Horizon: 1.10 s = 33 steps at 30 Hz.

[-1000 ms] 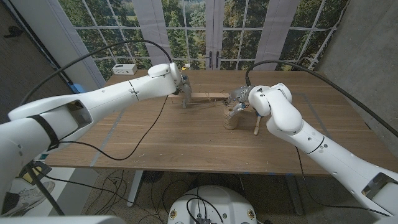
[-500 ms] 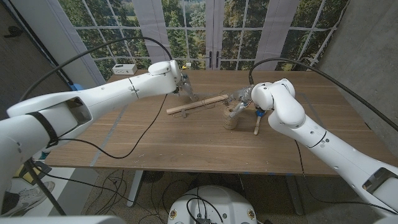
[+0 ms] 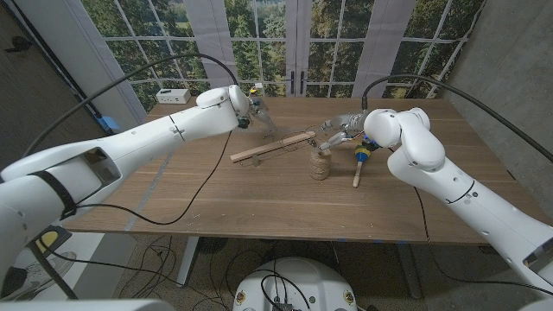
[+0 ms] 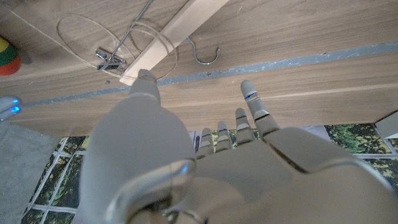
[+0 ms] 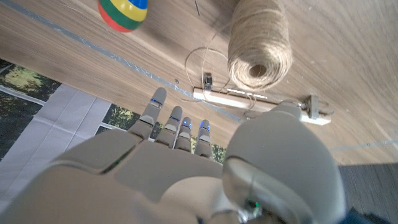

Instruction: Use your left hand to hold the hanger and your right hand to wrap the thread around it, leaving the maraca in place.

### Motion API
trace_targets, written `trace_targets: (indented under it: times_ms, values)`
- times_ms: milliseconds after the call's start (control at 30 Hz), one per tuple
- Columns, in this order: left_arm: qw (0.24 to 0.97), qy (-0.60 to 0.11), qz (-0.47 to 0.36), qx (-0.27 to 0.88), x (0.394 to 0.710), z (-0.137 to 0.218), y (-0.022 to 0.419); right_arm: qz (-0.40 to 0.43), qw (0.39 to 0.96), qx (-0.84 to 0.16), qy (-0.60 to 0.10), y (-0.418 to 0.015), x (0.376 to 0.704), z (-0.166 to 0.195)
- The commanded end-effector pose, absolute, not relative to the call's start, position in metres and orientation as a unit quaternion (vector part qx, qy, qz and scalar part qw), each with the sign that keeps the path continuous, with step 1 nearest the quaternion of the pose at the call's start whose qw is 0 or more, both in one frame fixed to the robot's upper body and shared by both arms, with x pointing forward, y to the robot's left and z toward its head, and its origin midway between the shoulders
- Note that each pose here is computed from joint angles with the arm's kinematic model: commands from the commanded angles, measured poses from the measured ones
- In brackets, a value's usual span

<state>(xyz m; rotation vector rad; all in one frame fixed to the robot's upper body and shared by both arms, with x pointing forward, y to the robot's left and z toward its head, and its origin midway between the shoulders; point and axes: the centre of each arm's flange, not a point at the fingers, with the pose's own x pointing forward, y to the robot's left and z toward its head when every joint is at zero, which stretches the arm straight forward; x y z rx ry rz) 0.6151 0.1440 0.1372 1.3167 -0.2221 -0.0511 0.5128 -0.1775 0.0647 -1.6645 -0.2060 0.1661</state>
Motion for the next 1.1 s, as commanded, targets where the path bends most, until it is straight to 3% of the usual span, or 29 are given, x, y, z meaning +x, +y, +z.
trace_targets:
  times_ms: [33,433,667,767,900,967,1100]
  values:
    - [0.824,-0.259,0.038,0.503,0.592,0.124,0.168,0.063,0.746,-0.630,-0.206,-0.198,0.507,0.081]
    - [0.855,-0.369,0.027,0.363,0.587,0.106,0.190,0.089,0.826,-0.480,-0.282,-0.230,0.525,0.084]
    - [0.886,-0.398,-0.088,0.220,0.594,0.090,0.207,0.098,0.859,-0.376,-0.334,-0.245,0.536,0.081]
    - [0.880,-0.394,-0.057,0.260,0.588,0.088,0.209,0.092,0.865,-0.356,-0.342,-0.248,0.537,0.079]
    - [0.889,-0.392,-0.140,0.190,0.597,0.082,0.216,0.094,0.875,-0.311,-0.358,-0.253,0.540,0.074]
    - [0.881,-0.407,-0.127,0.207,0.594,0.081,0.216,0.093,0.886,-0.266,-0.368,-0.257,0.545,0.069]
    - [0.877,-0.406,-0.178,0.186,0.597,0.076,0.213,0.084,0.900,-0.225,-0.364,-0.266,0.554,0.063]
